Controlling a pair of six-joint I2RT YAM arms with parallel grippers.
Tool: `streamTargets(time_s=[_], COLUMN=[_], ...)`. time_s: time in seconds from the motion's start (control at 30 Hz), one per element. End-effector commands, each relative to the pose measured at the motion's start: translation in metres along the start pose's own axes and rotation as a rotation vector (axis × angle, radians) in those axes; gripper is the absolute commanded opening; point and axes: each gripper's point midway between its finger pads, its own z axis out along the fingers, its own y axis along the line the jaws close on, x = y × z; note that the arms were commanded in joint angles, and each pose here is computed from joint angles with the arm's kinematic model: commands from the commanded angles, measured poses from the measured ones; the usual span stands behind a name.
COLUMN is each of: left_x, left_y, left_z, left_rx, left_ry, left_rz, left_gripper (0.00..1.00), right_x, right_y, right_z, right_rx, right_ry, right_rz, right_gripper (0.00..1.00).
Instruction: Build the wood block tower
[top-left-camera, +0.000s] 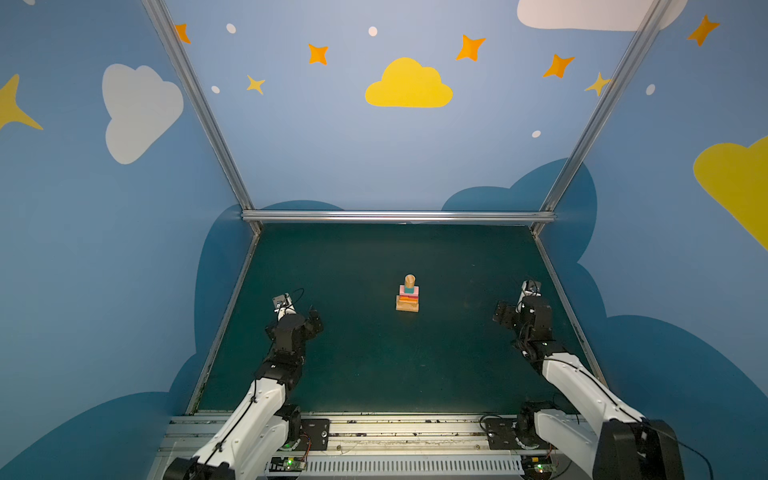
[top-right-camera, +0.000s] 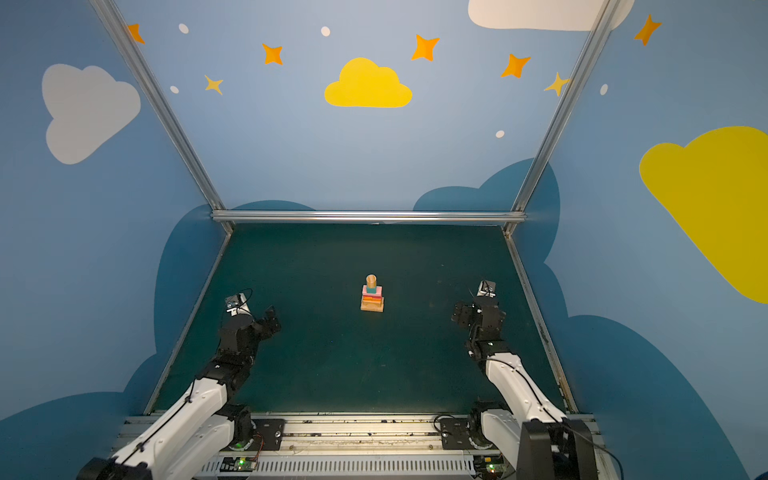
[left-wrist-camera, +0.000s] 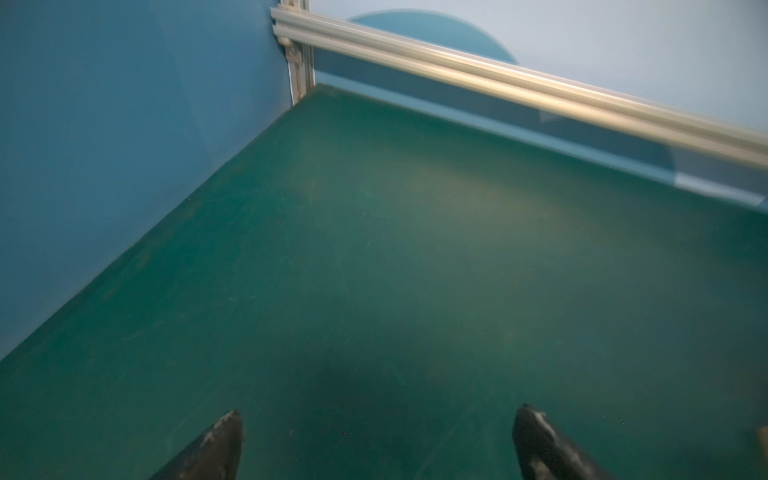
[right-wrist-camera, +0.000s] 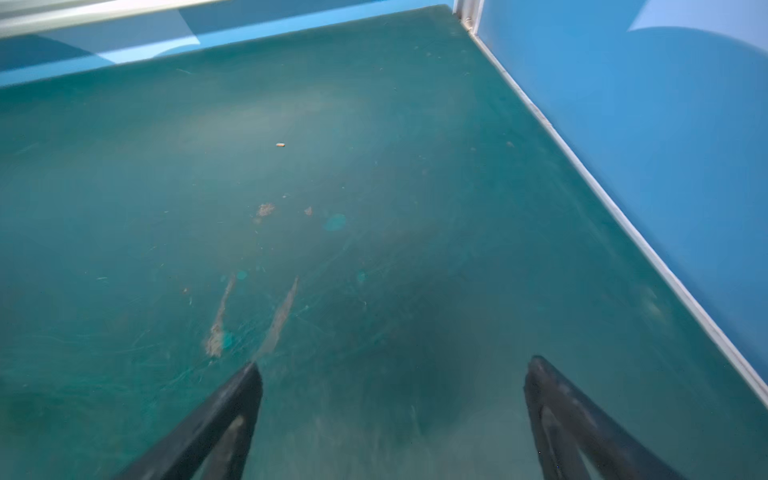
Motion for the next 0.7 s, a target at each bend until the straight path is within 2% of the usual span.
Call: streamTargets(time_s=[0.0,0.1,0.17,0.37,0.5,0.6,0.67], left_x=[-0.034,-0.027,-0.030,-0.036,-0.028,-0.023,-0.016], left_y=[-0.006,-0.011,-0.010,-0.023,-0.022,-0.022,-0.019], left_z=[0.009,0.029,0.040,0.066,0.085,0.090,0.093], left_rx=[-0.011,-0.022,-0.051,0.006,0.010,0.050,0.069], left_ry=[-0.137,-0.105,-0.085,-0.090,-0.070,-0.028,-0.021], left_rz=[0.031,0.108,0.106,0.109,0.104,0.081,0.060], left_gripper=[1.00,1.00,1.00,1.00,1.00,1.00,1.00], right_x=[-0.031,-0.031,-0.030,-0.027,-0.033,-0.018,-0.017], right_y=[0.011,0.010,0.010,0.017,0.023,0.034,0.042], right_z=[0.007,0.015,0.020,0.035,0.043,0.057,0.062], right_rx=[-0.051,-0.057,-0.073,-0.111,-0.134,-0.191,-0.233], right_ry=[-0.132,-0.157,-0.167,-0.186,-0.208,-0.177,-0.216], right_rz=[-0.028,-0.026,-0.018,-0.025,-0.069,-0.100,-0.124], right_gripper=[0.96,0.96,0.96,0.96,0.96,0.96,0.96])
